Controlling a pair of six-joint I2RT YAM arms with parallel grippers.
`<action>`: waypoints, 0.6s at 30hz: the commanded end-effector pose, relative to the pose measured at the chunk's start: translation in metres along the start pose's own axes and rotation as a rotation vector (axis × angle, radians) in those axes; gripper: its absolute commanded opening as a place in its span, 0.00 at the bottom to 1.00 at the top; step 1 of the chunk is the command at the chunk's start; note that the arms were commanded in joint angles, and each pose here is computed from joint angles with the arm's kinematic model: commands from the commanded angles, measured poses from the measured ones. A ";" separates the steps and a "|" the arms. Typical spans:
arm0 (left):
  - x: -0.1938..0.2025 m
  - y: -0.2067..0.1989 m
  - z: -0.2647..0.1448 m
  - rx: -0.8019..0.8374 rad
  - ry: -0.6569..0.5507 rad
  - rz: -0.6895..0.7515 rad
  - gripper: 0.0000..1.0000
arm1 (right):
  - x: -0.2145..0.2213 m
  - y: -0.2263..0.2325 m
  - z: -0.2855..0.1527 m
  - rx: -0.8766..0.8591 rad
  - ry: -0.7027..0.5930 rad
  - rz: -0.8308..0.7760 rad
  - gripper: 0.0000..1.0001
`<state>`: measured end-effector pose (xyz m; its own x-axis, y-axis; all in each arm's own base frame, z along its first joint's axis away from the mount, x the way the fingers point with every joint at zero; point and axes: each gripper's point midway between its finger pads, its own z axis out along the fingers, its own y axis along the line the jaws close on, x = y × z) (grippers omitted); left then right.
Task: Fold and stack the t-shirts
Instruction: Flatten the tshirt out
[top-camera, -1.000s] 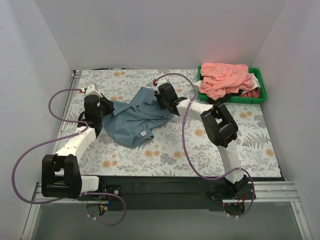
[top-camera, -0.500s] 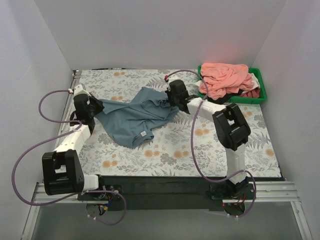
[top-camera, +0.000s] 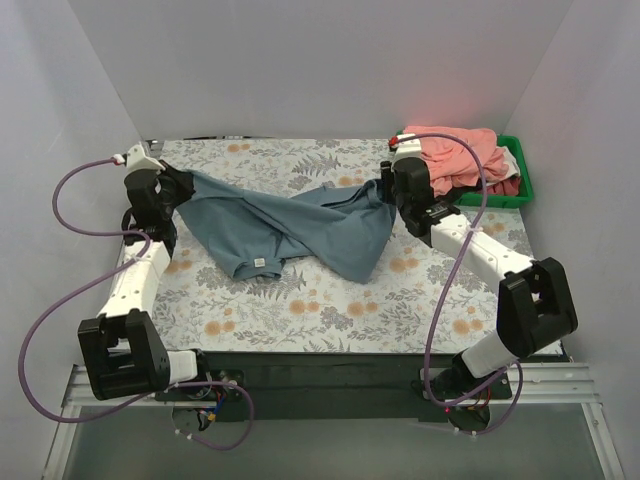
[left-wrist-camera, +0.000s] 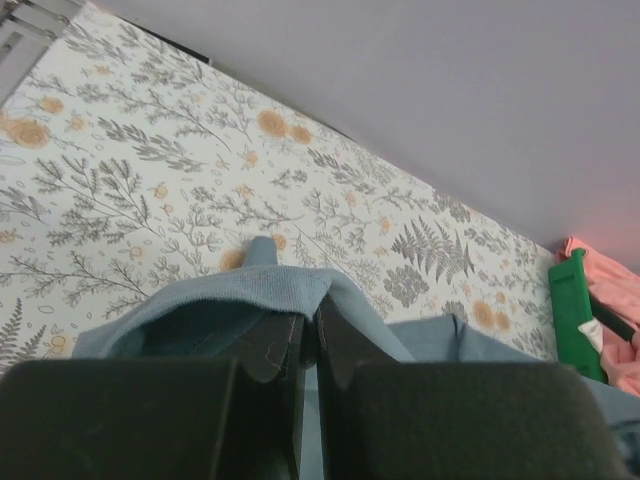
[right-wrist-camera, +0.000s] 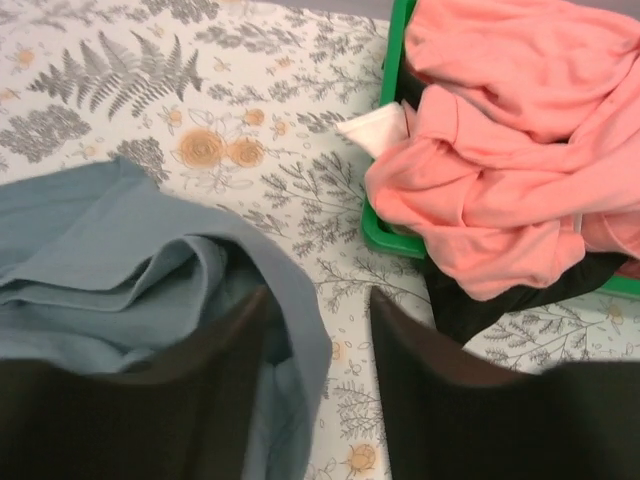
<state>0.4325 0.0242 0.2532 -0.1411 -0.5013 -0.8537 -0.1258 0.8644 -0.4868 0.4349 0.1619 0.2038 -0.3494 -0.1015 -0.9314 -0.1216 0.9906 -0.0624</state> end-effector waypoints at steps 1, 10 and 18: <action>0.034 0.005 -0.005 0.044 0.085 -0.006 0.00 | 0.017 -0.007 0.002 0.055 0.024 0.005 0.59; 0.078 0.022 0.009 0.035 0.207 -0.013 0.00 | 0.056 0.048 -0.019 -0.135 0.126 0.017 0.74; 0.088 0.024 0.016 0.037 0.223 -0.032 0.00 | 0.125 0.095 -0.090 -0.356 0.286 0.037 0.71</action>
<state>0.4288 0.0019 0.1514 -0.3800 -0.5259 -0.7609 -0.1315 0.8450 -0.5184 0.3333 0.2105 0.1103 -0.5707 -0.1617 -0.8051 -0.3241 0.9452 0.0399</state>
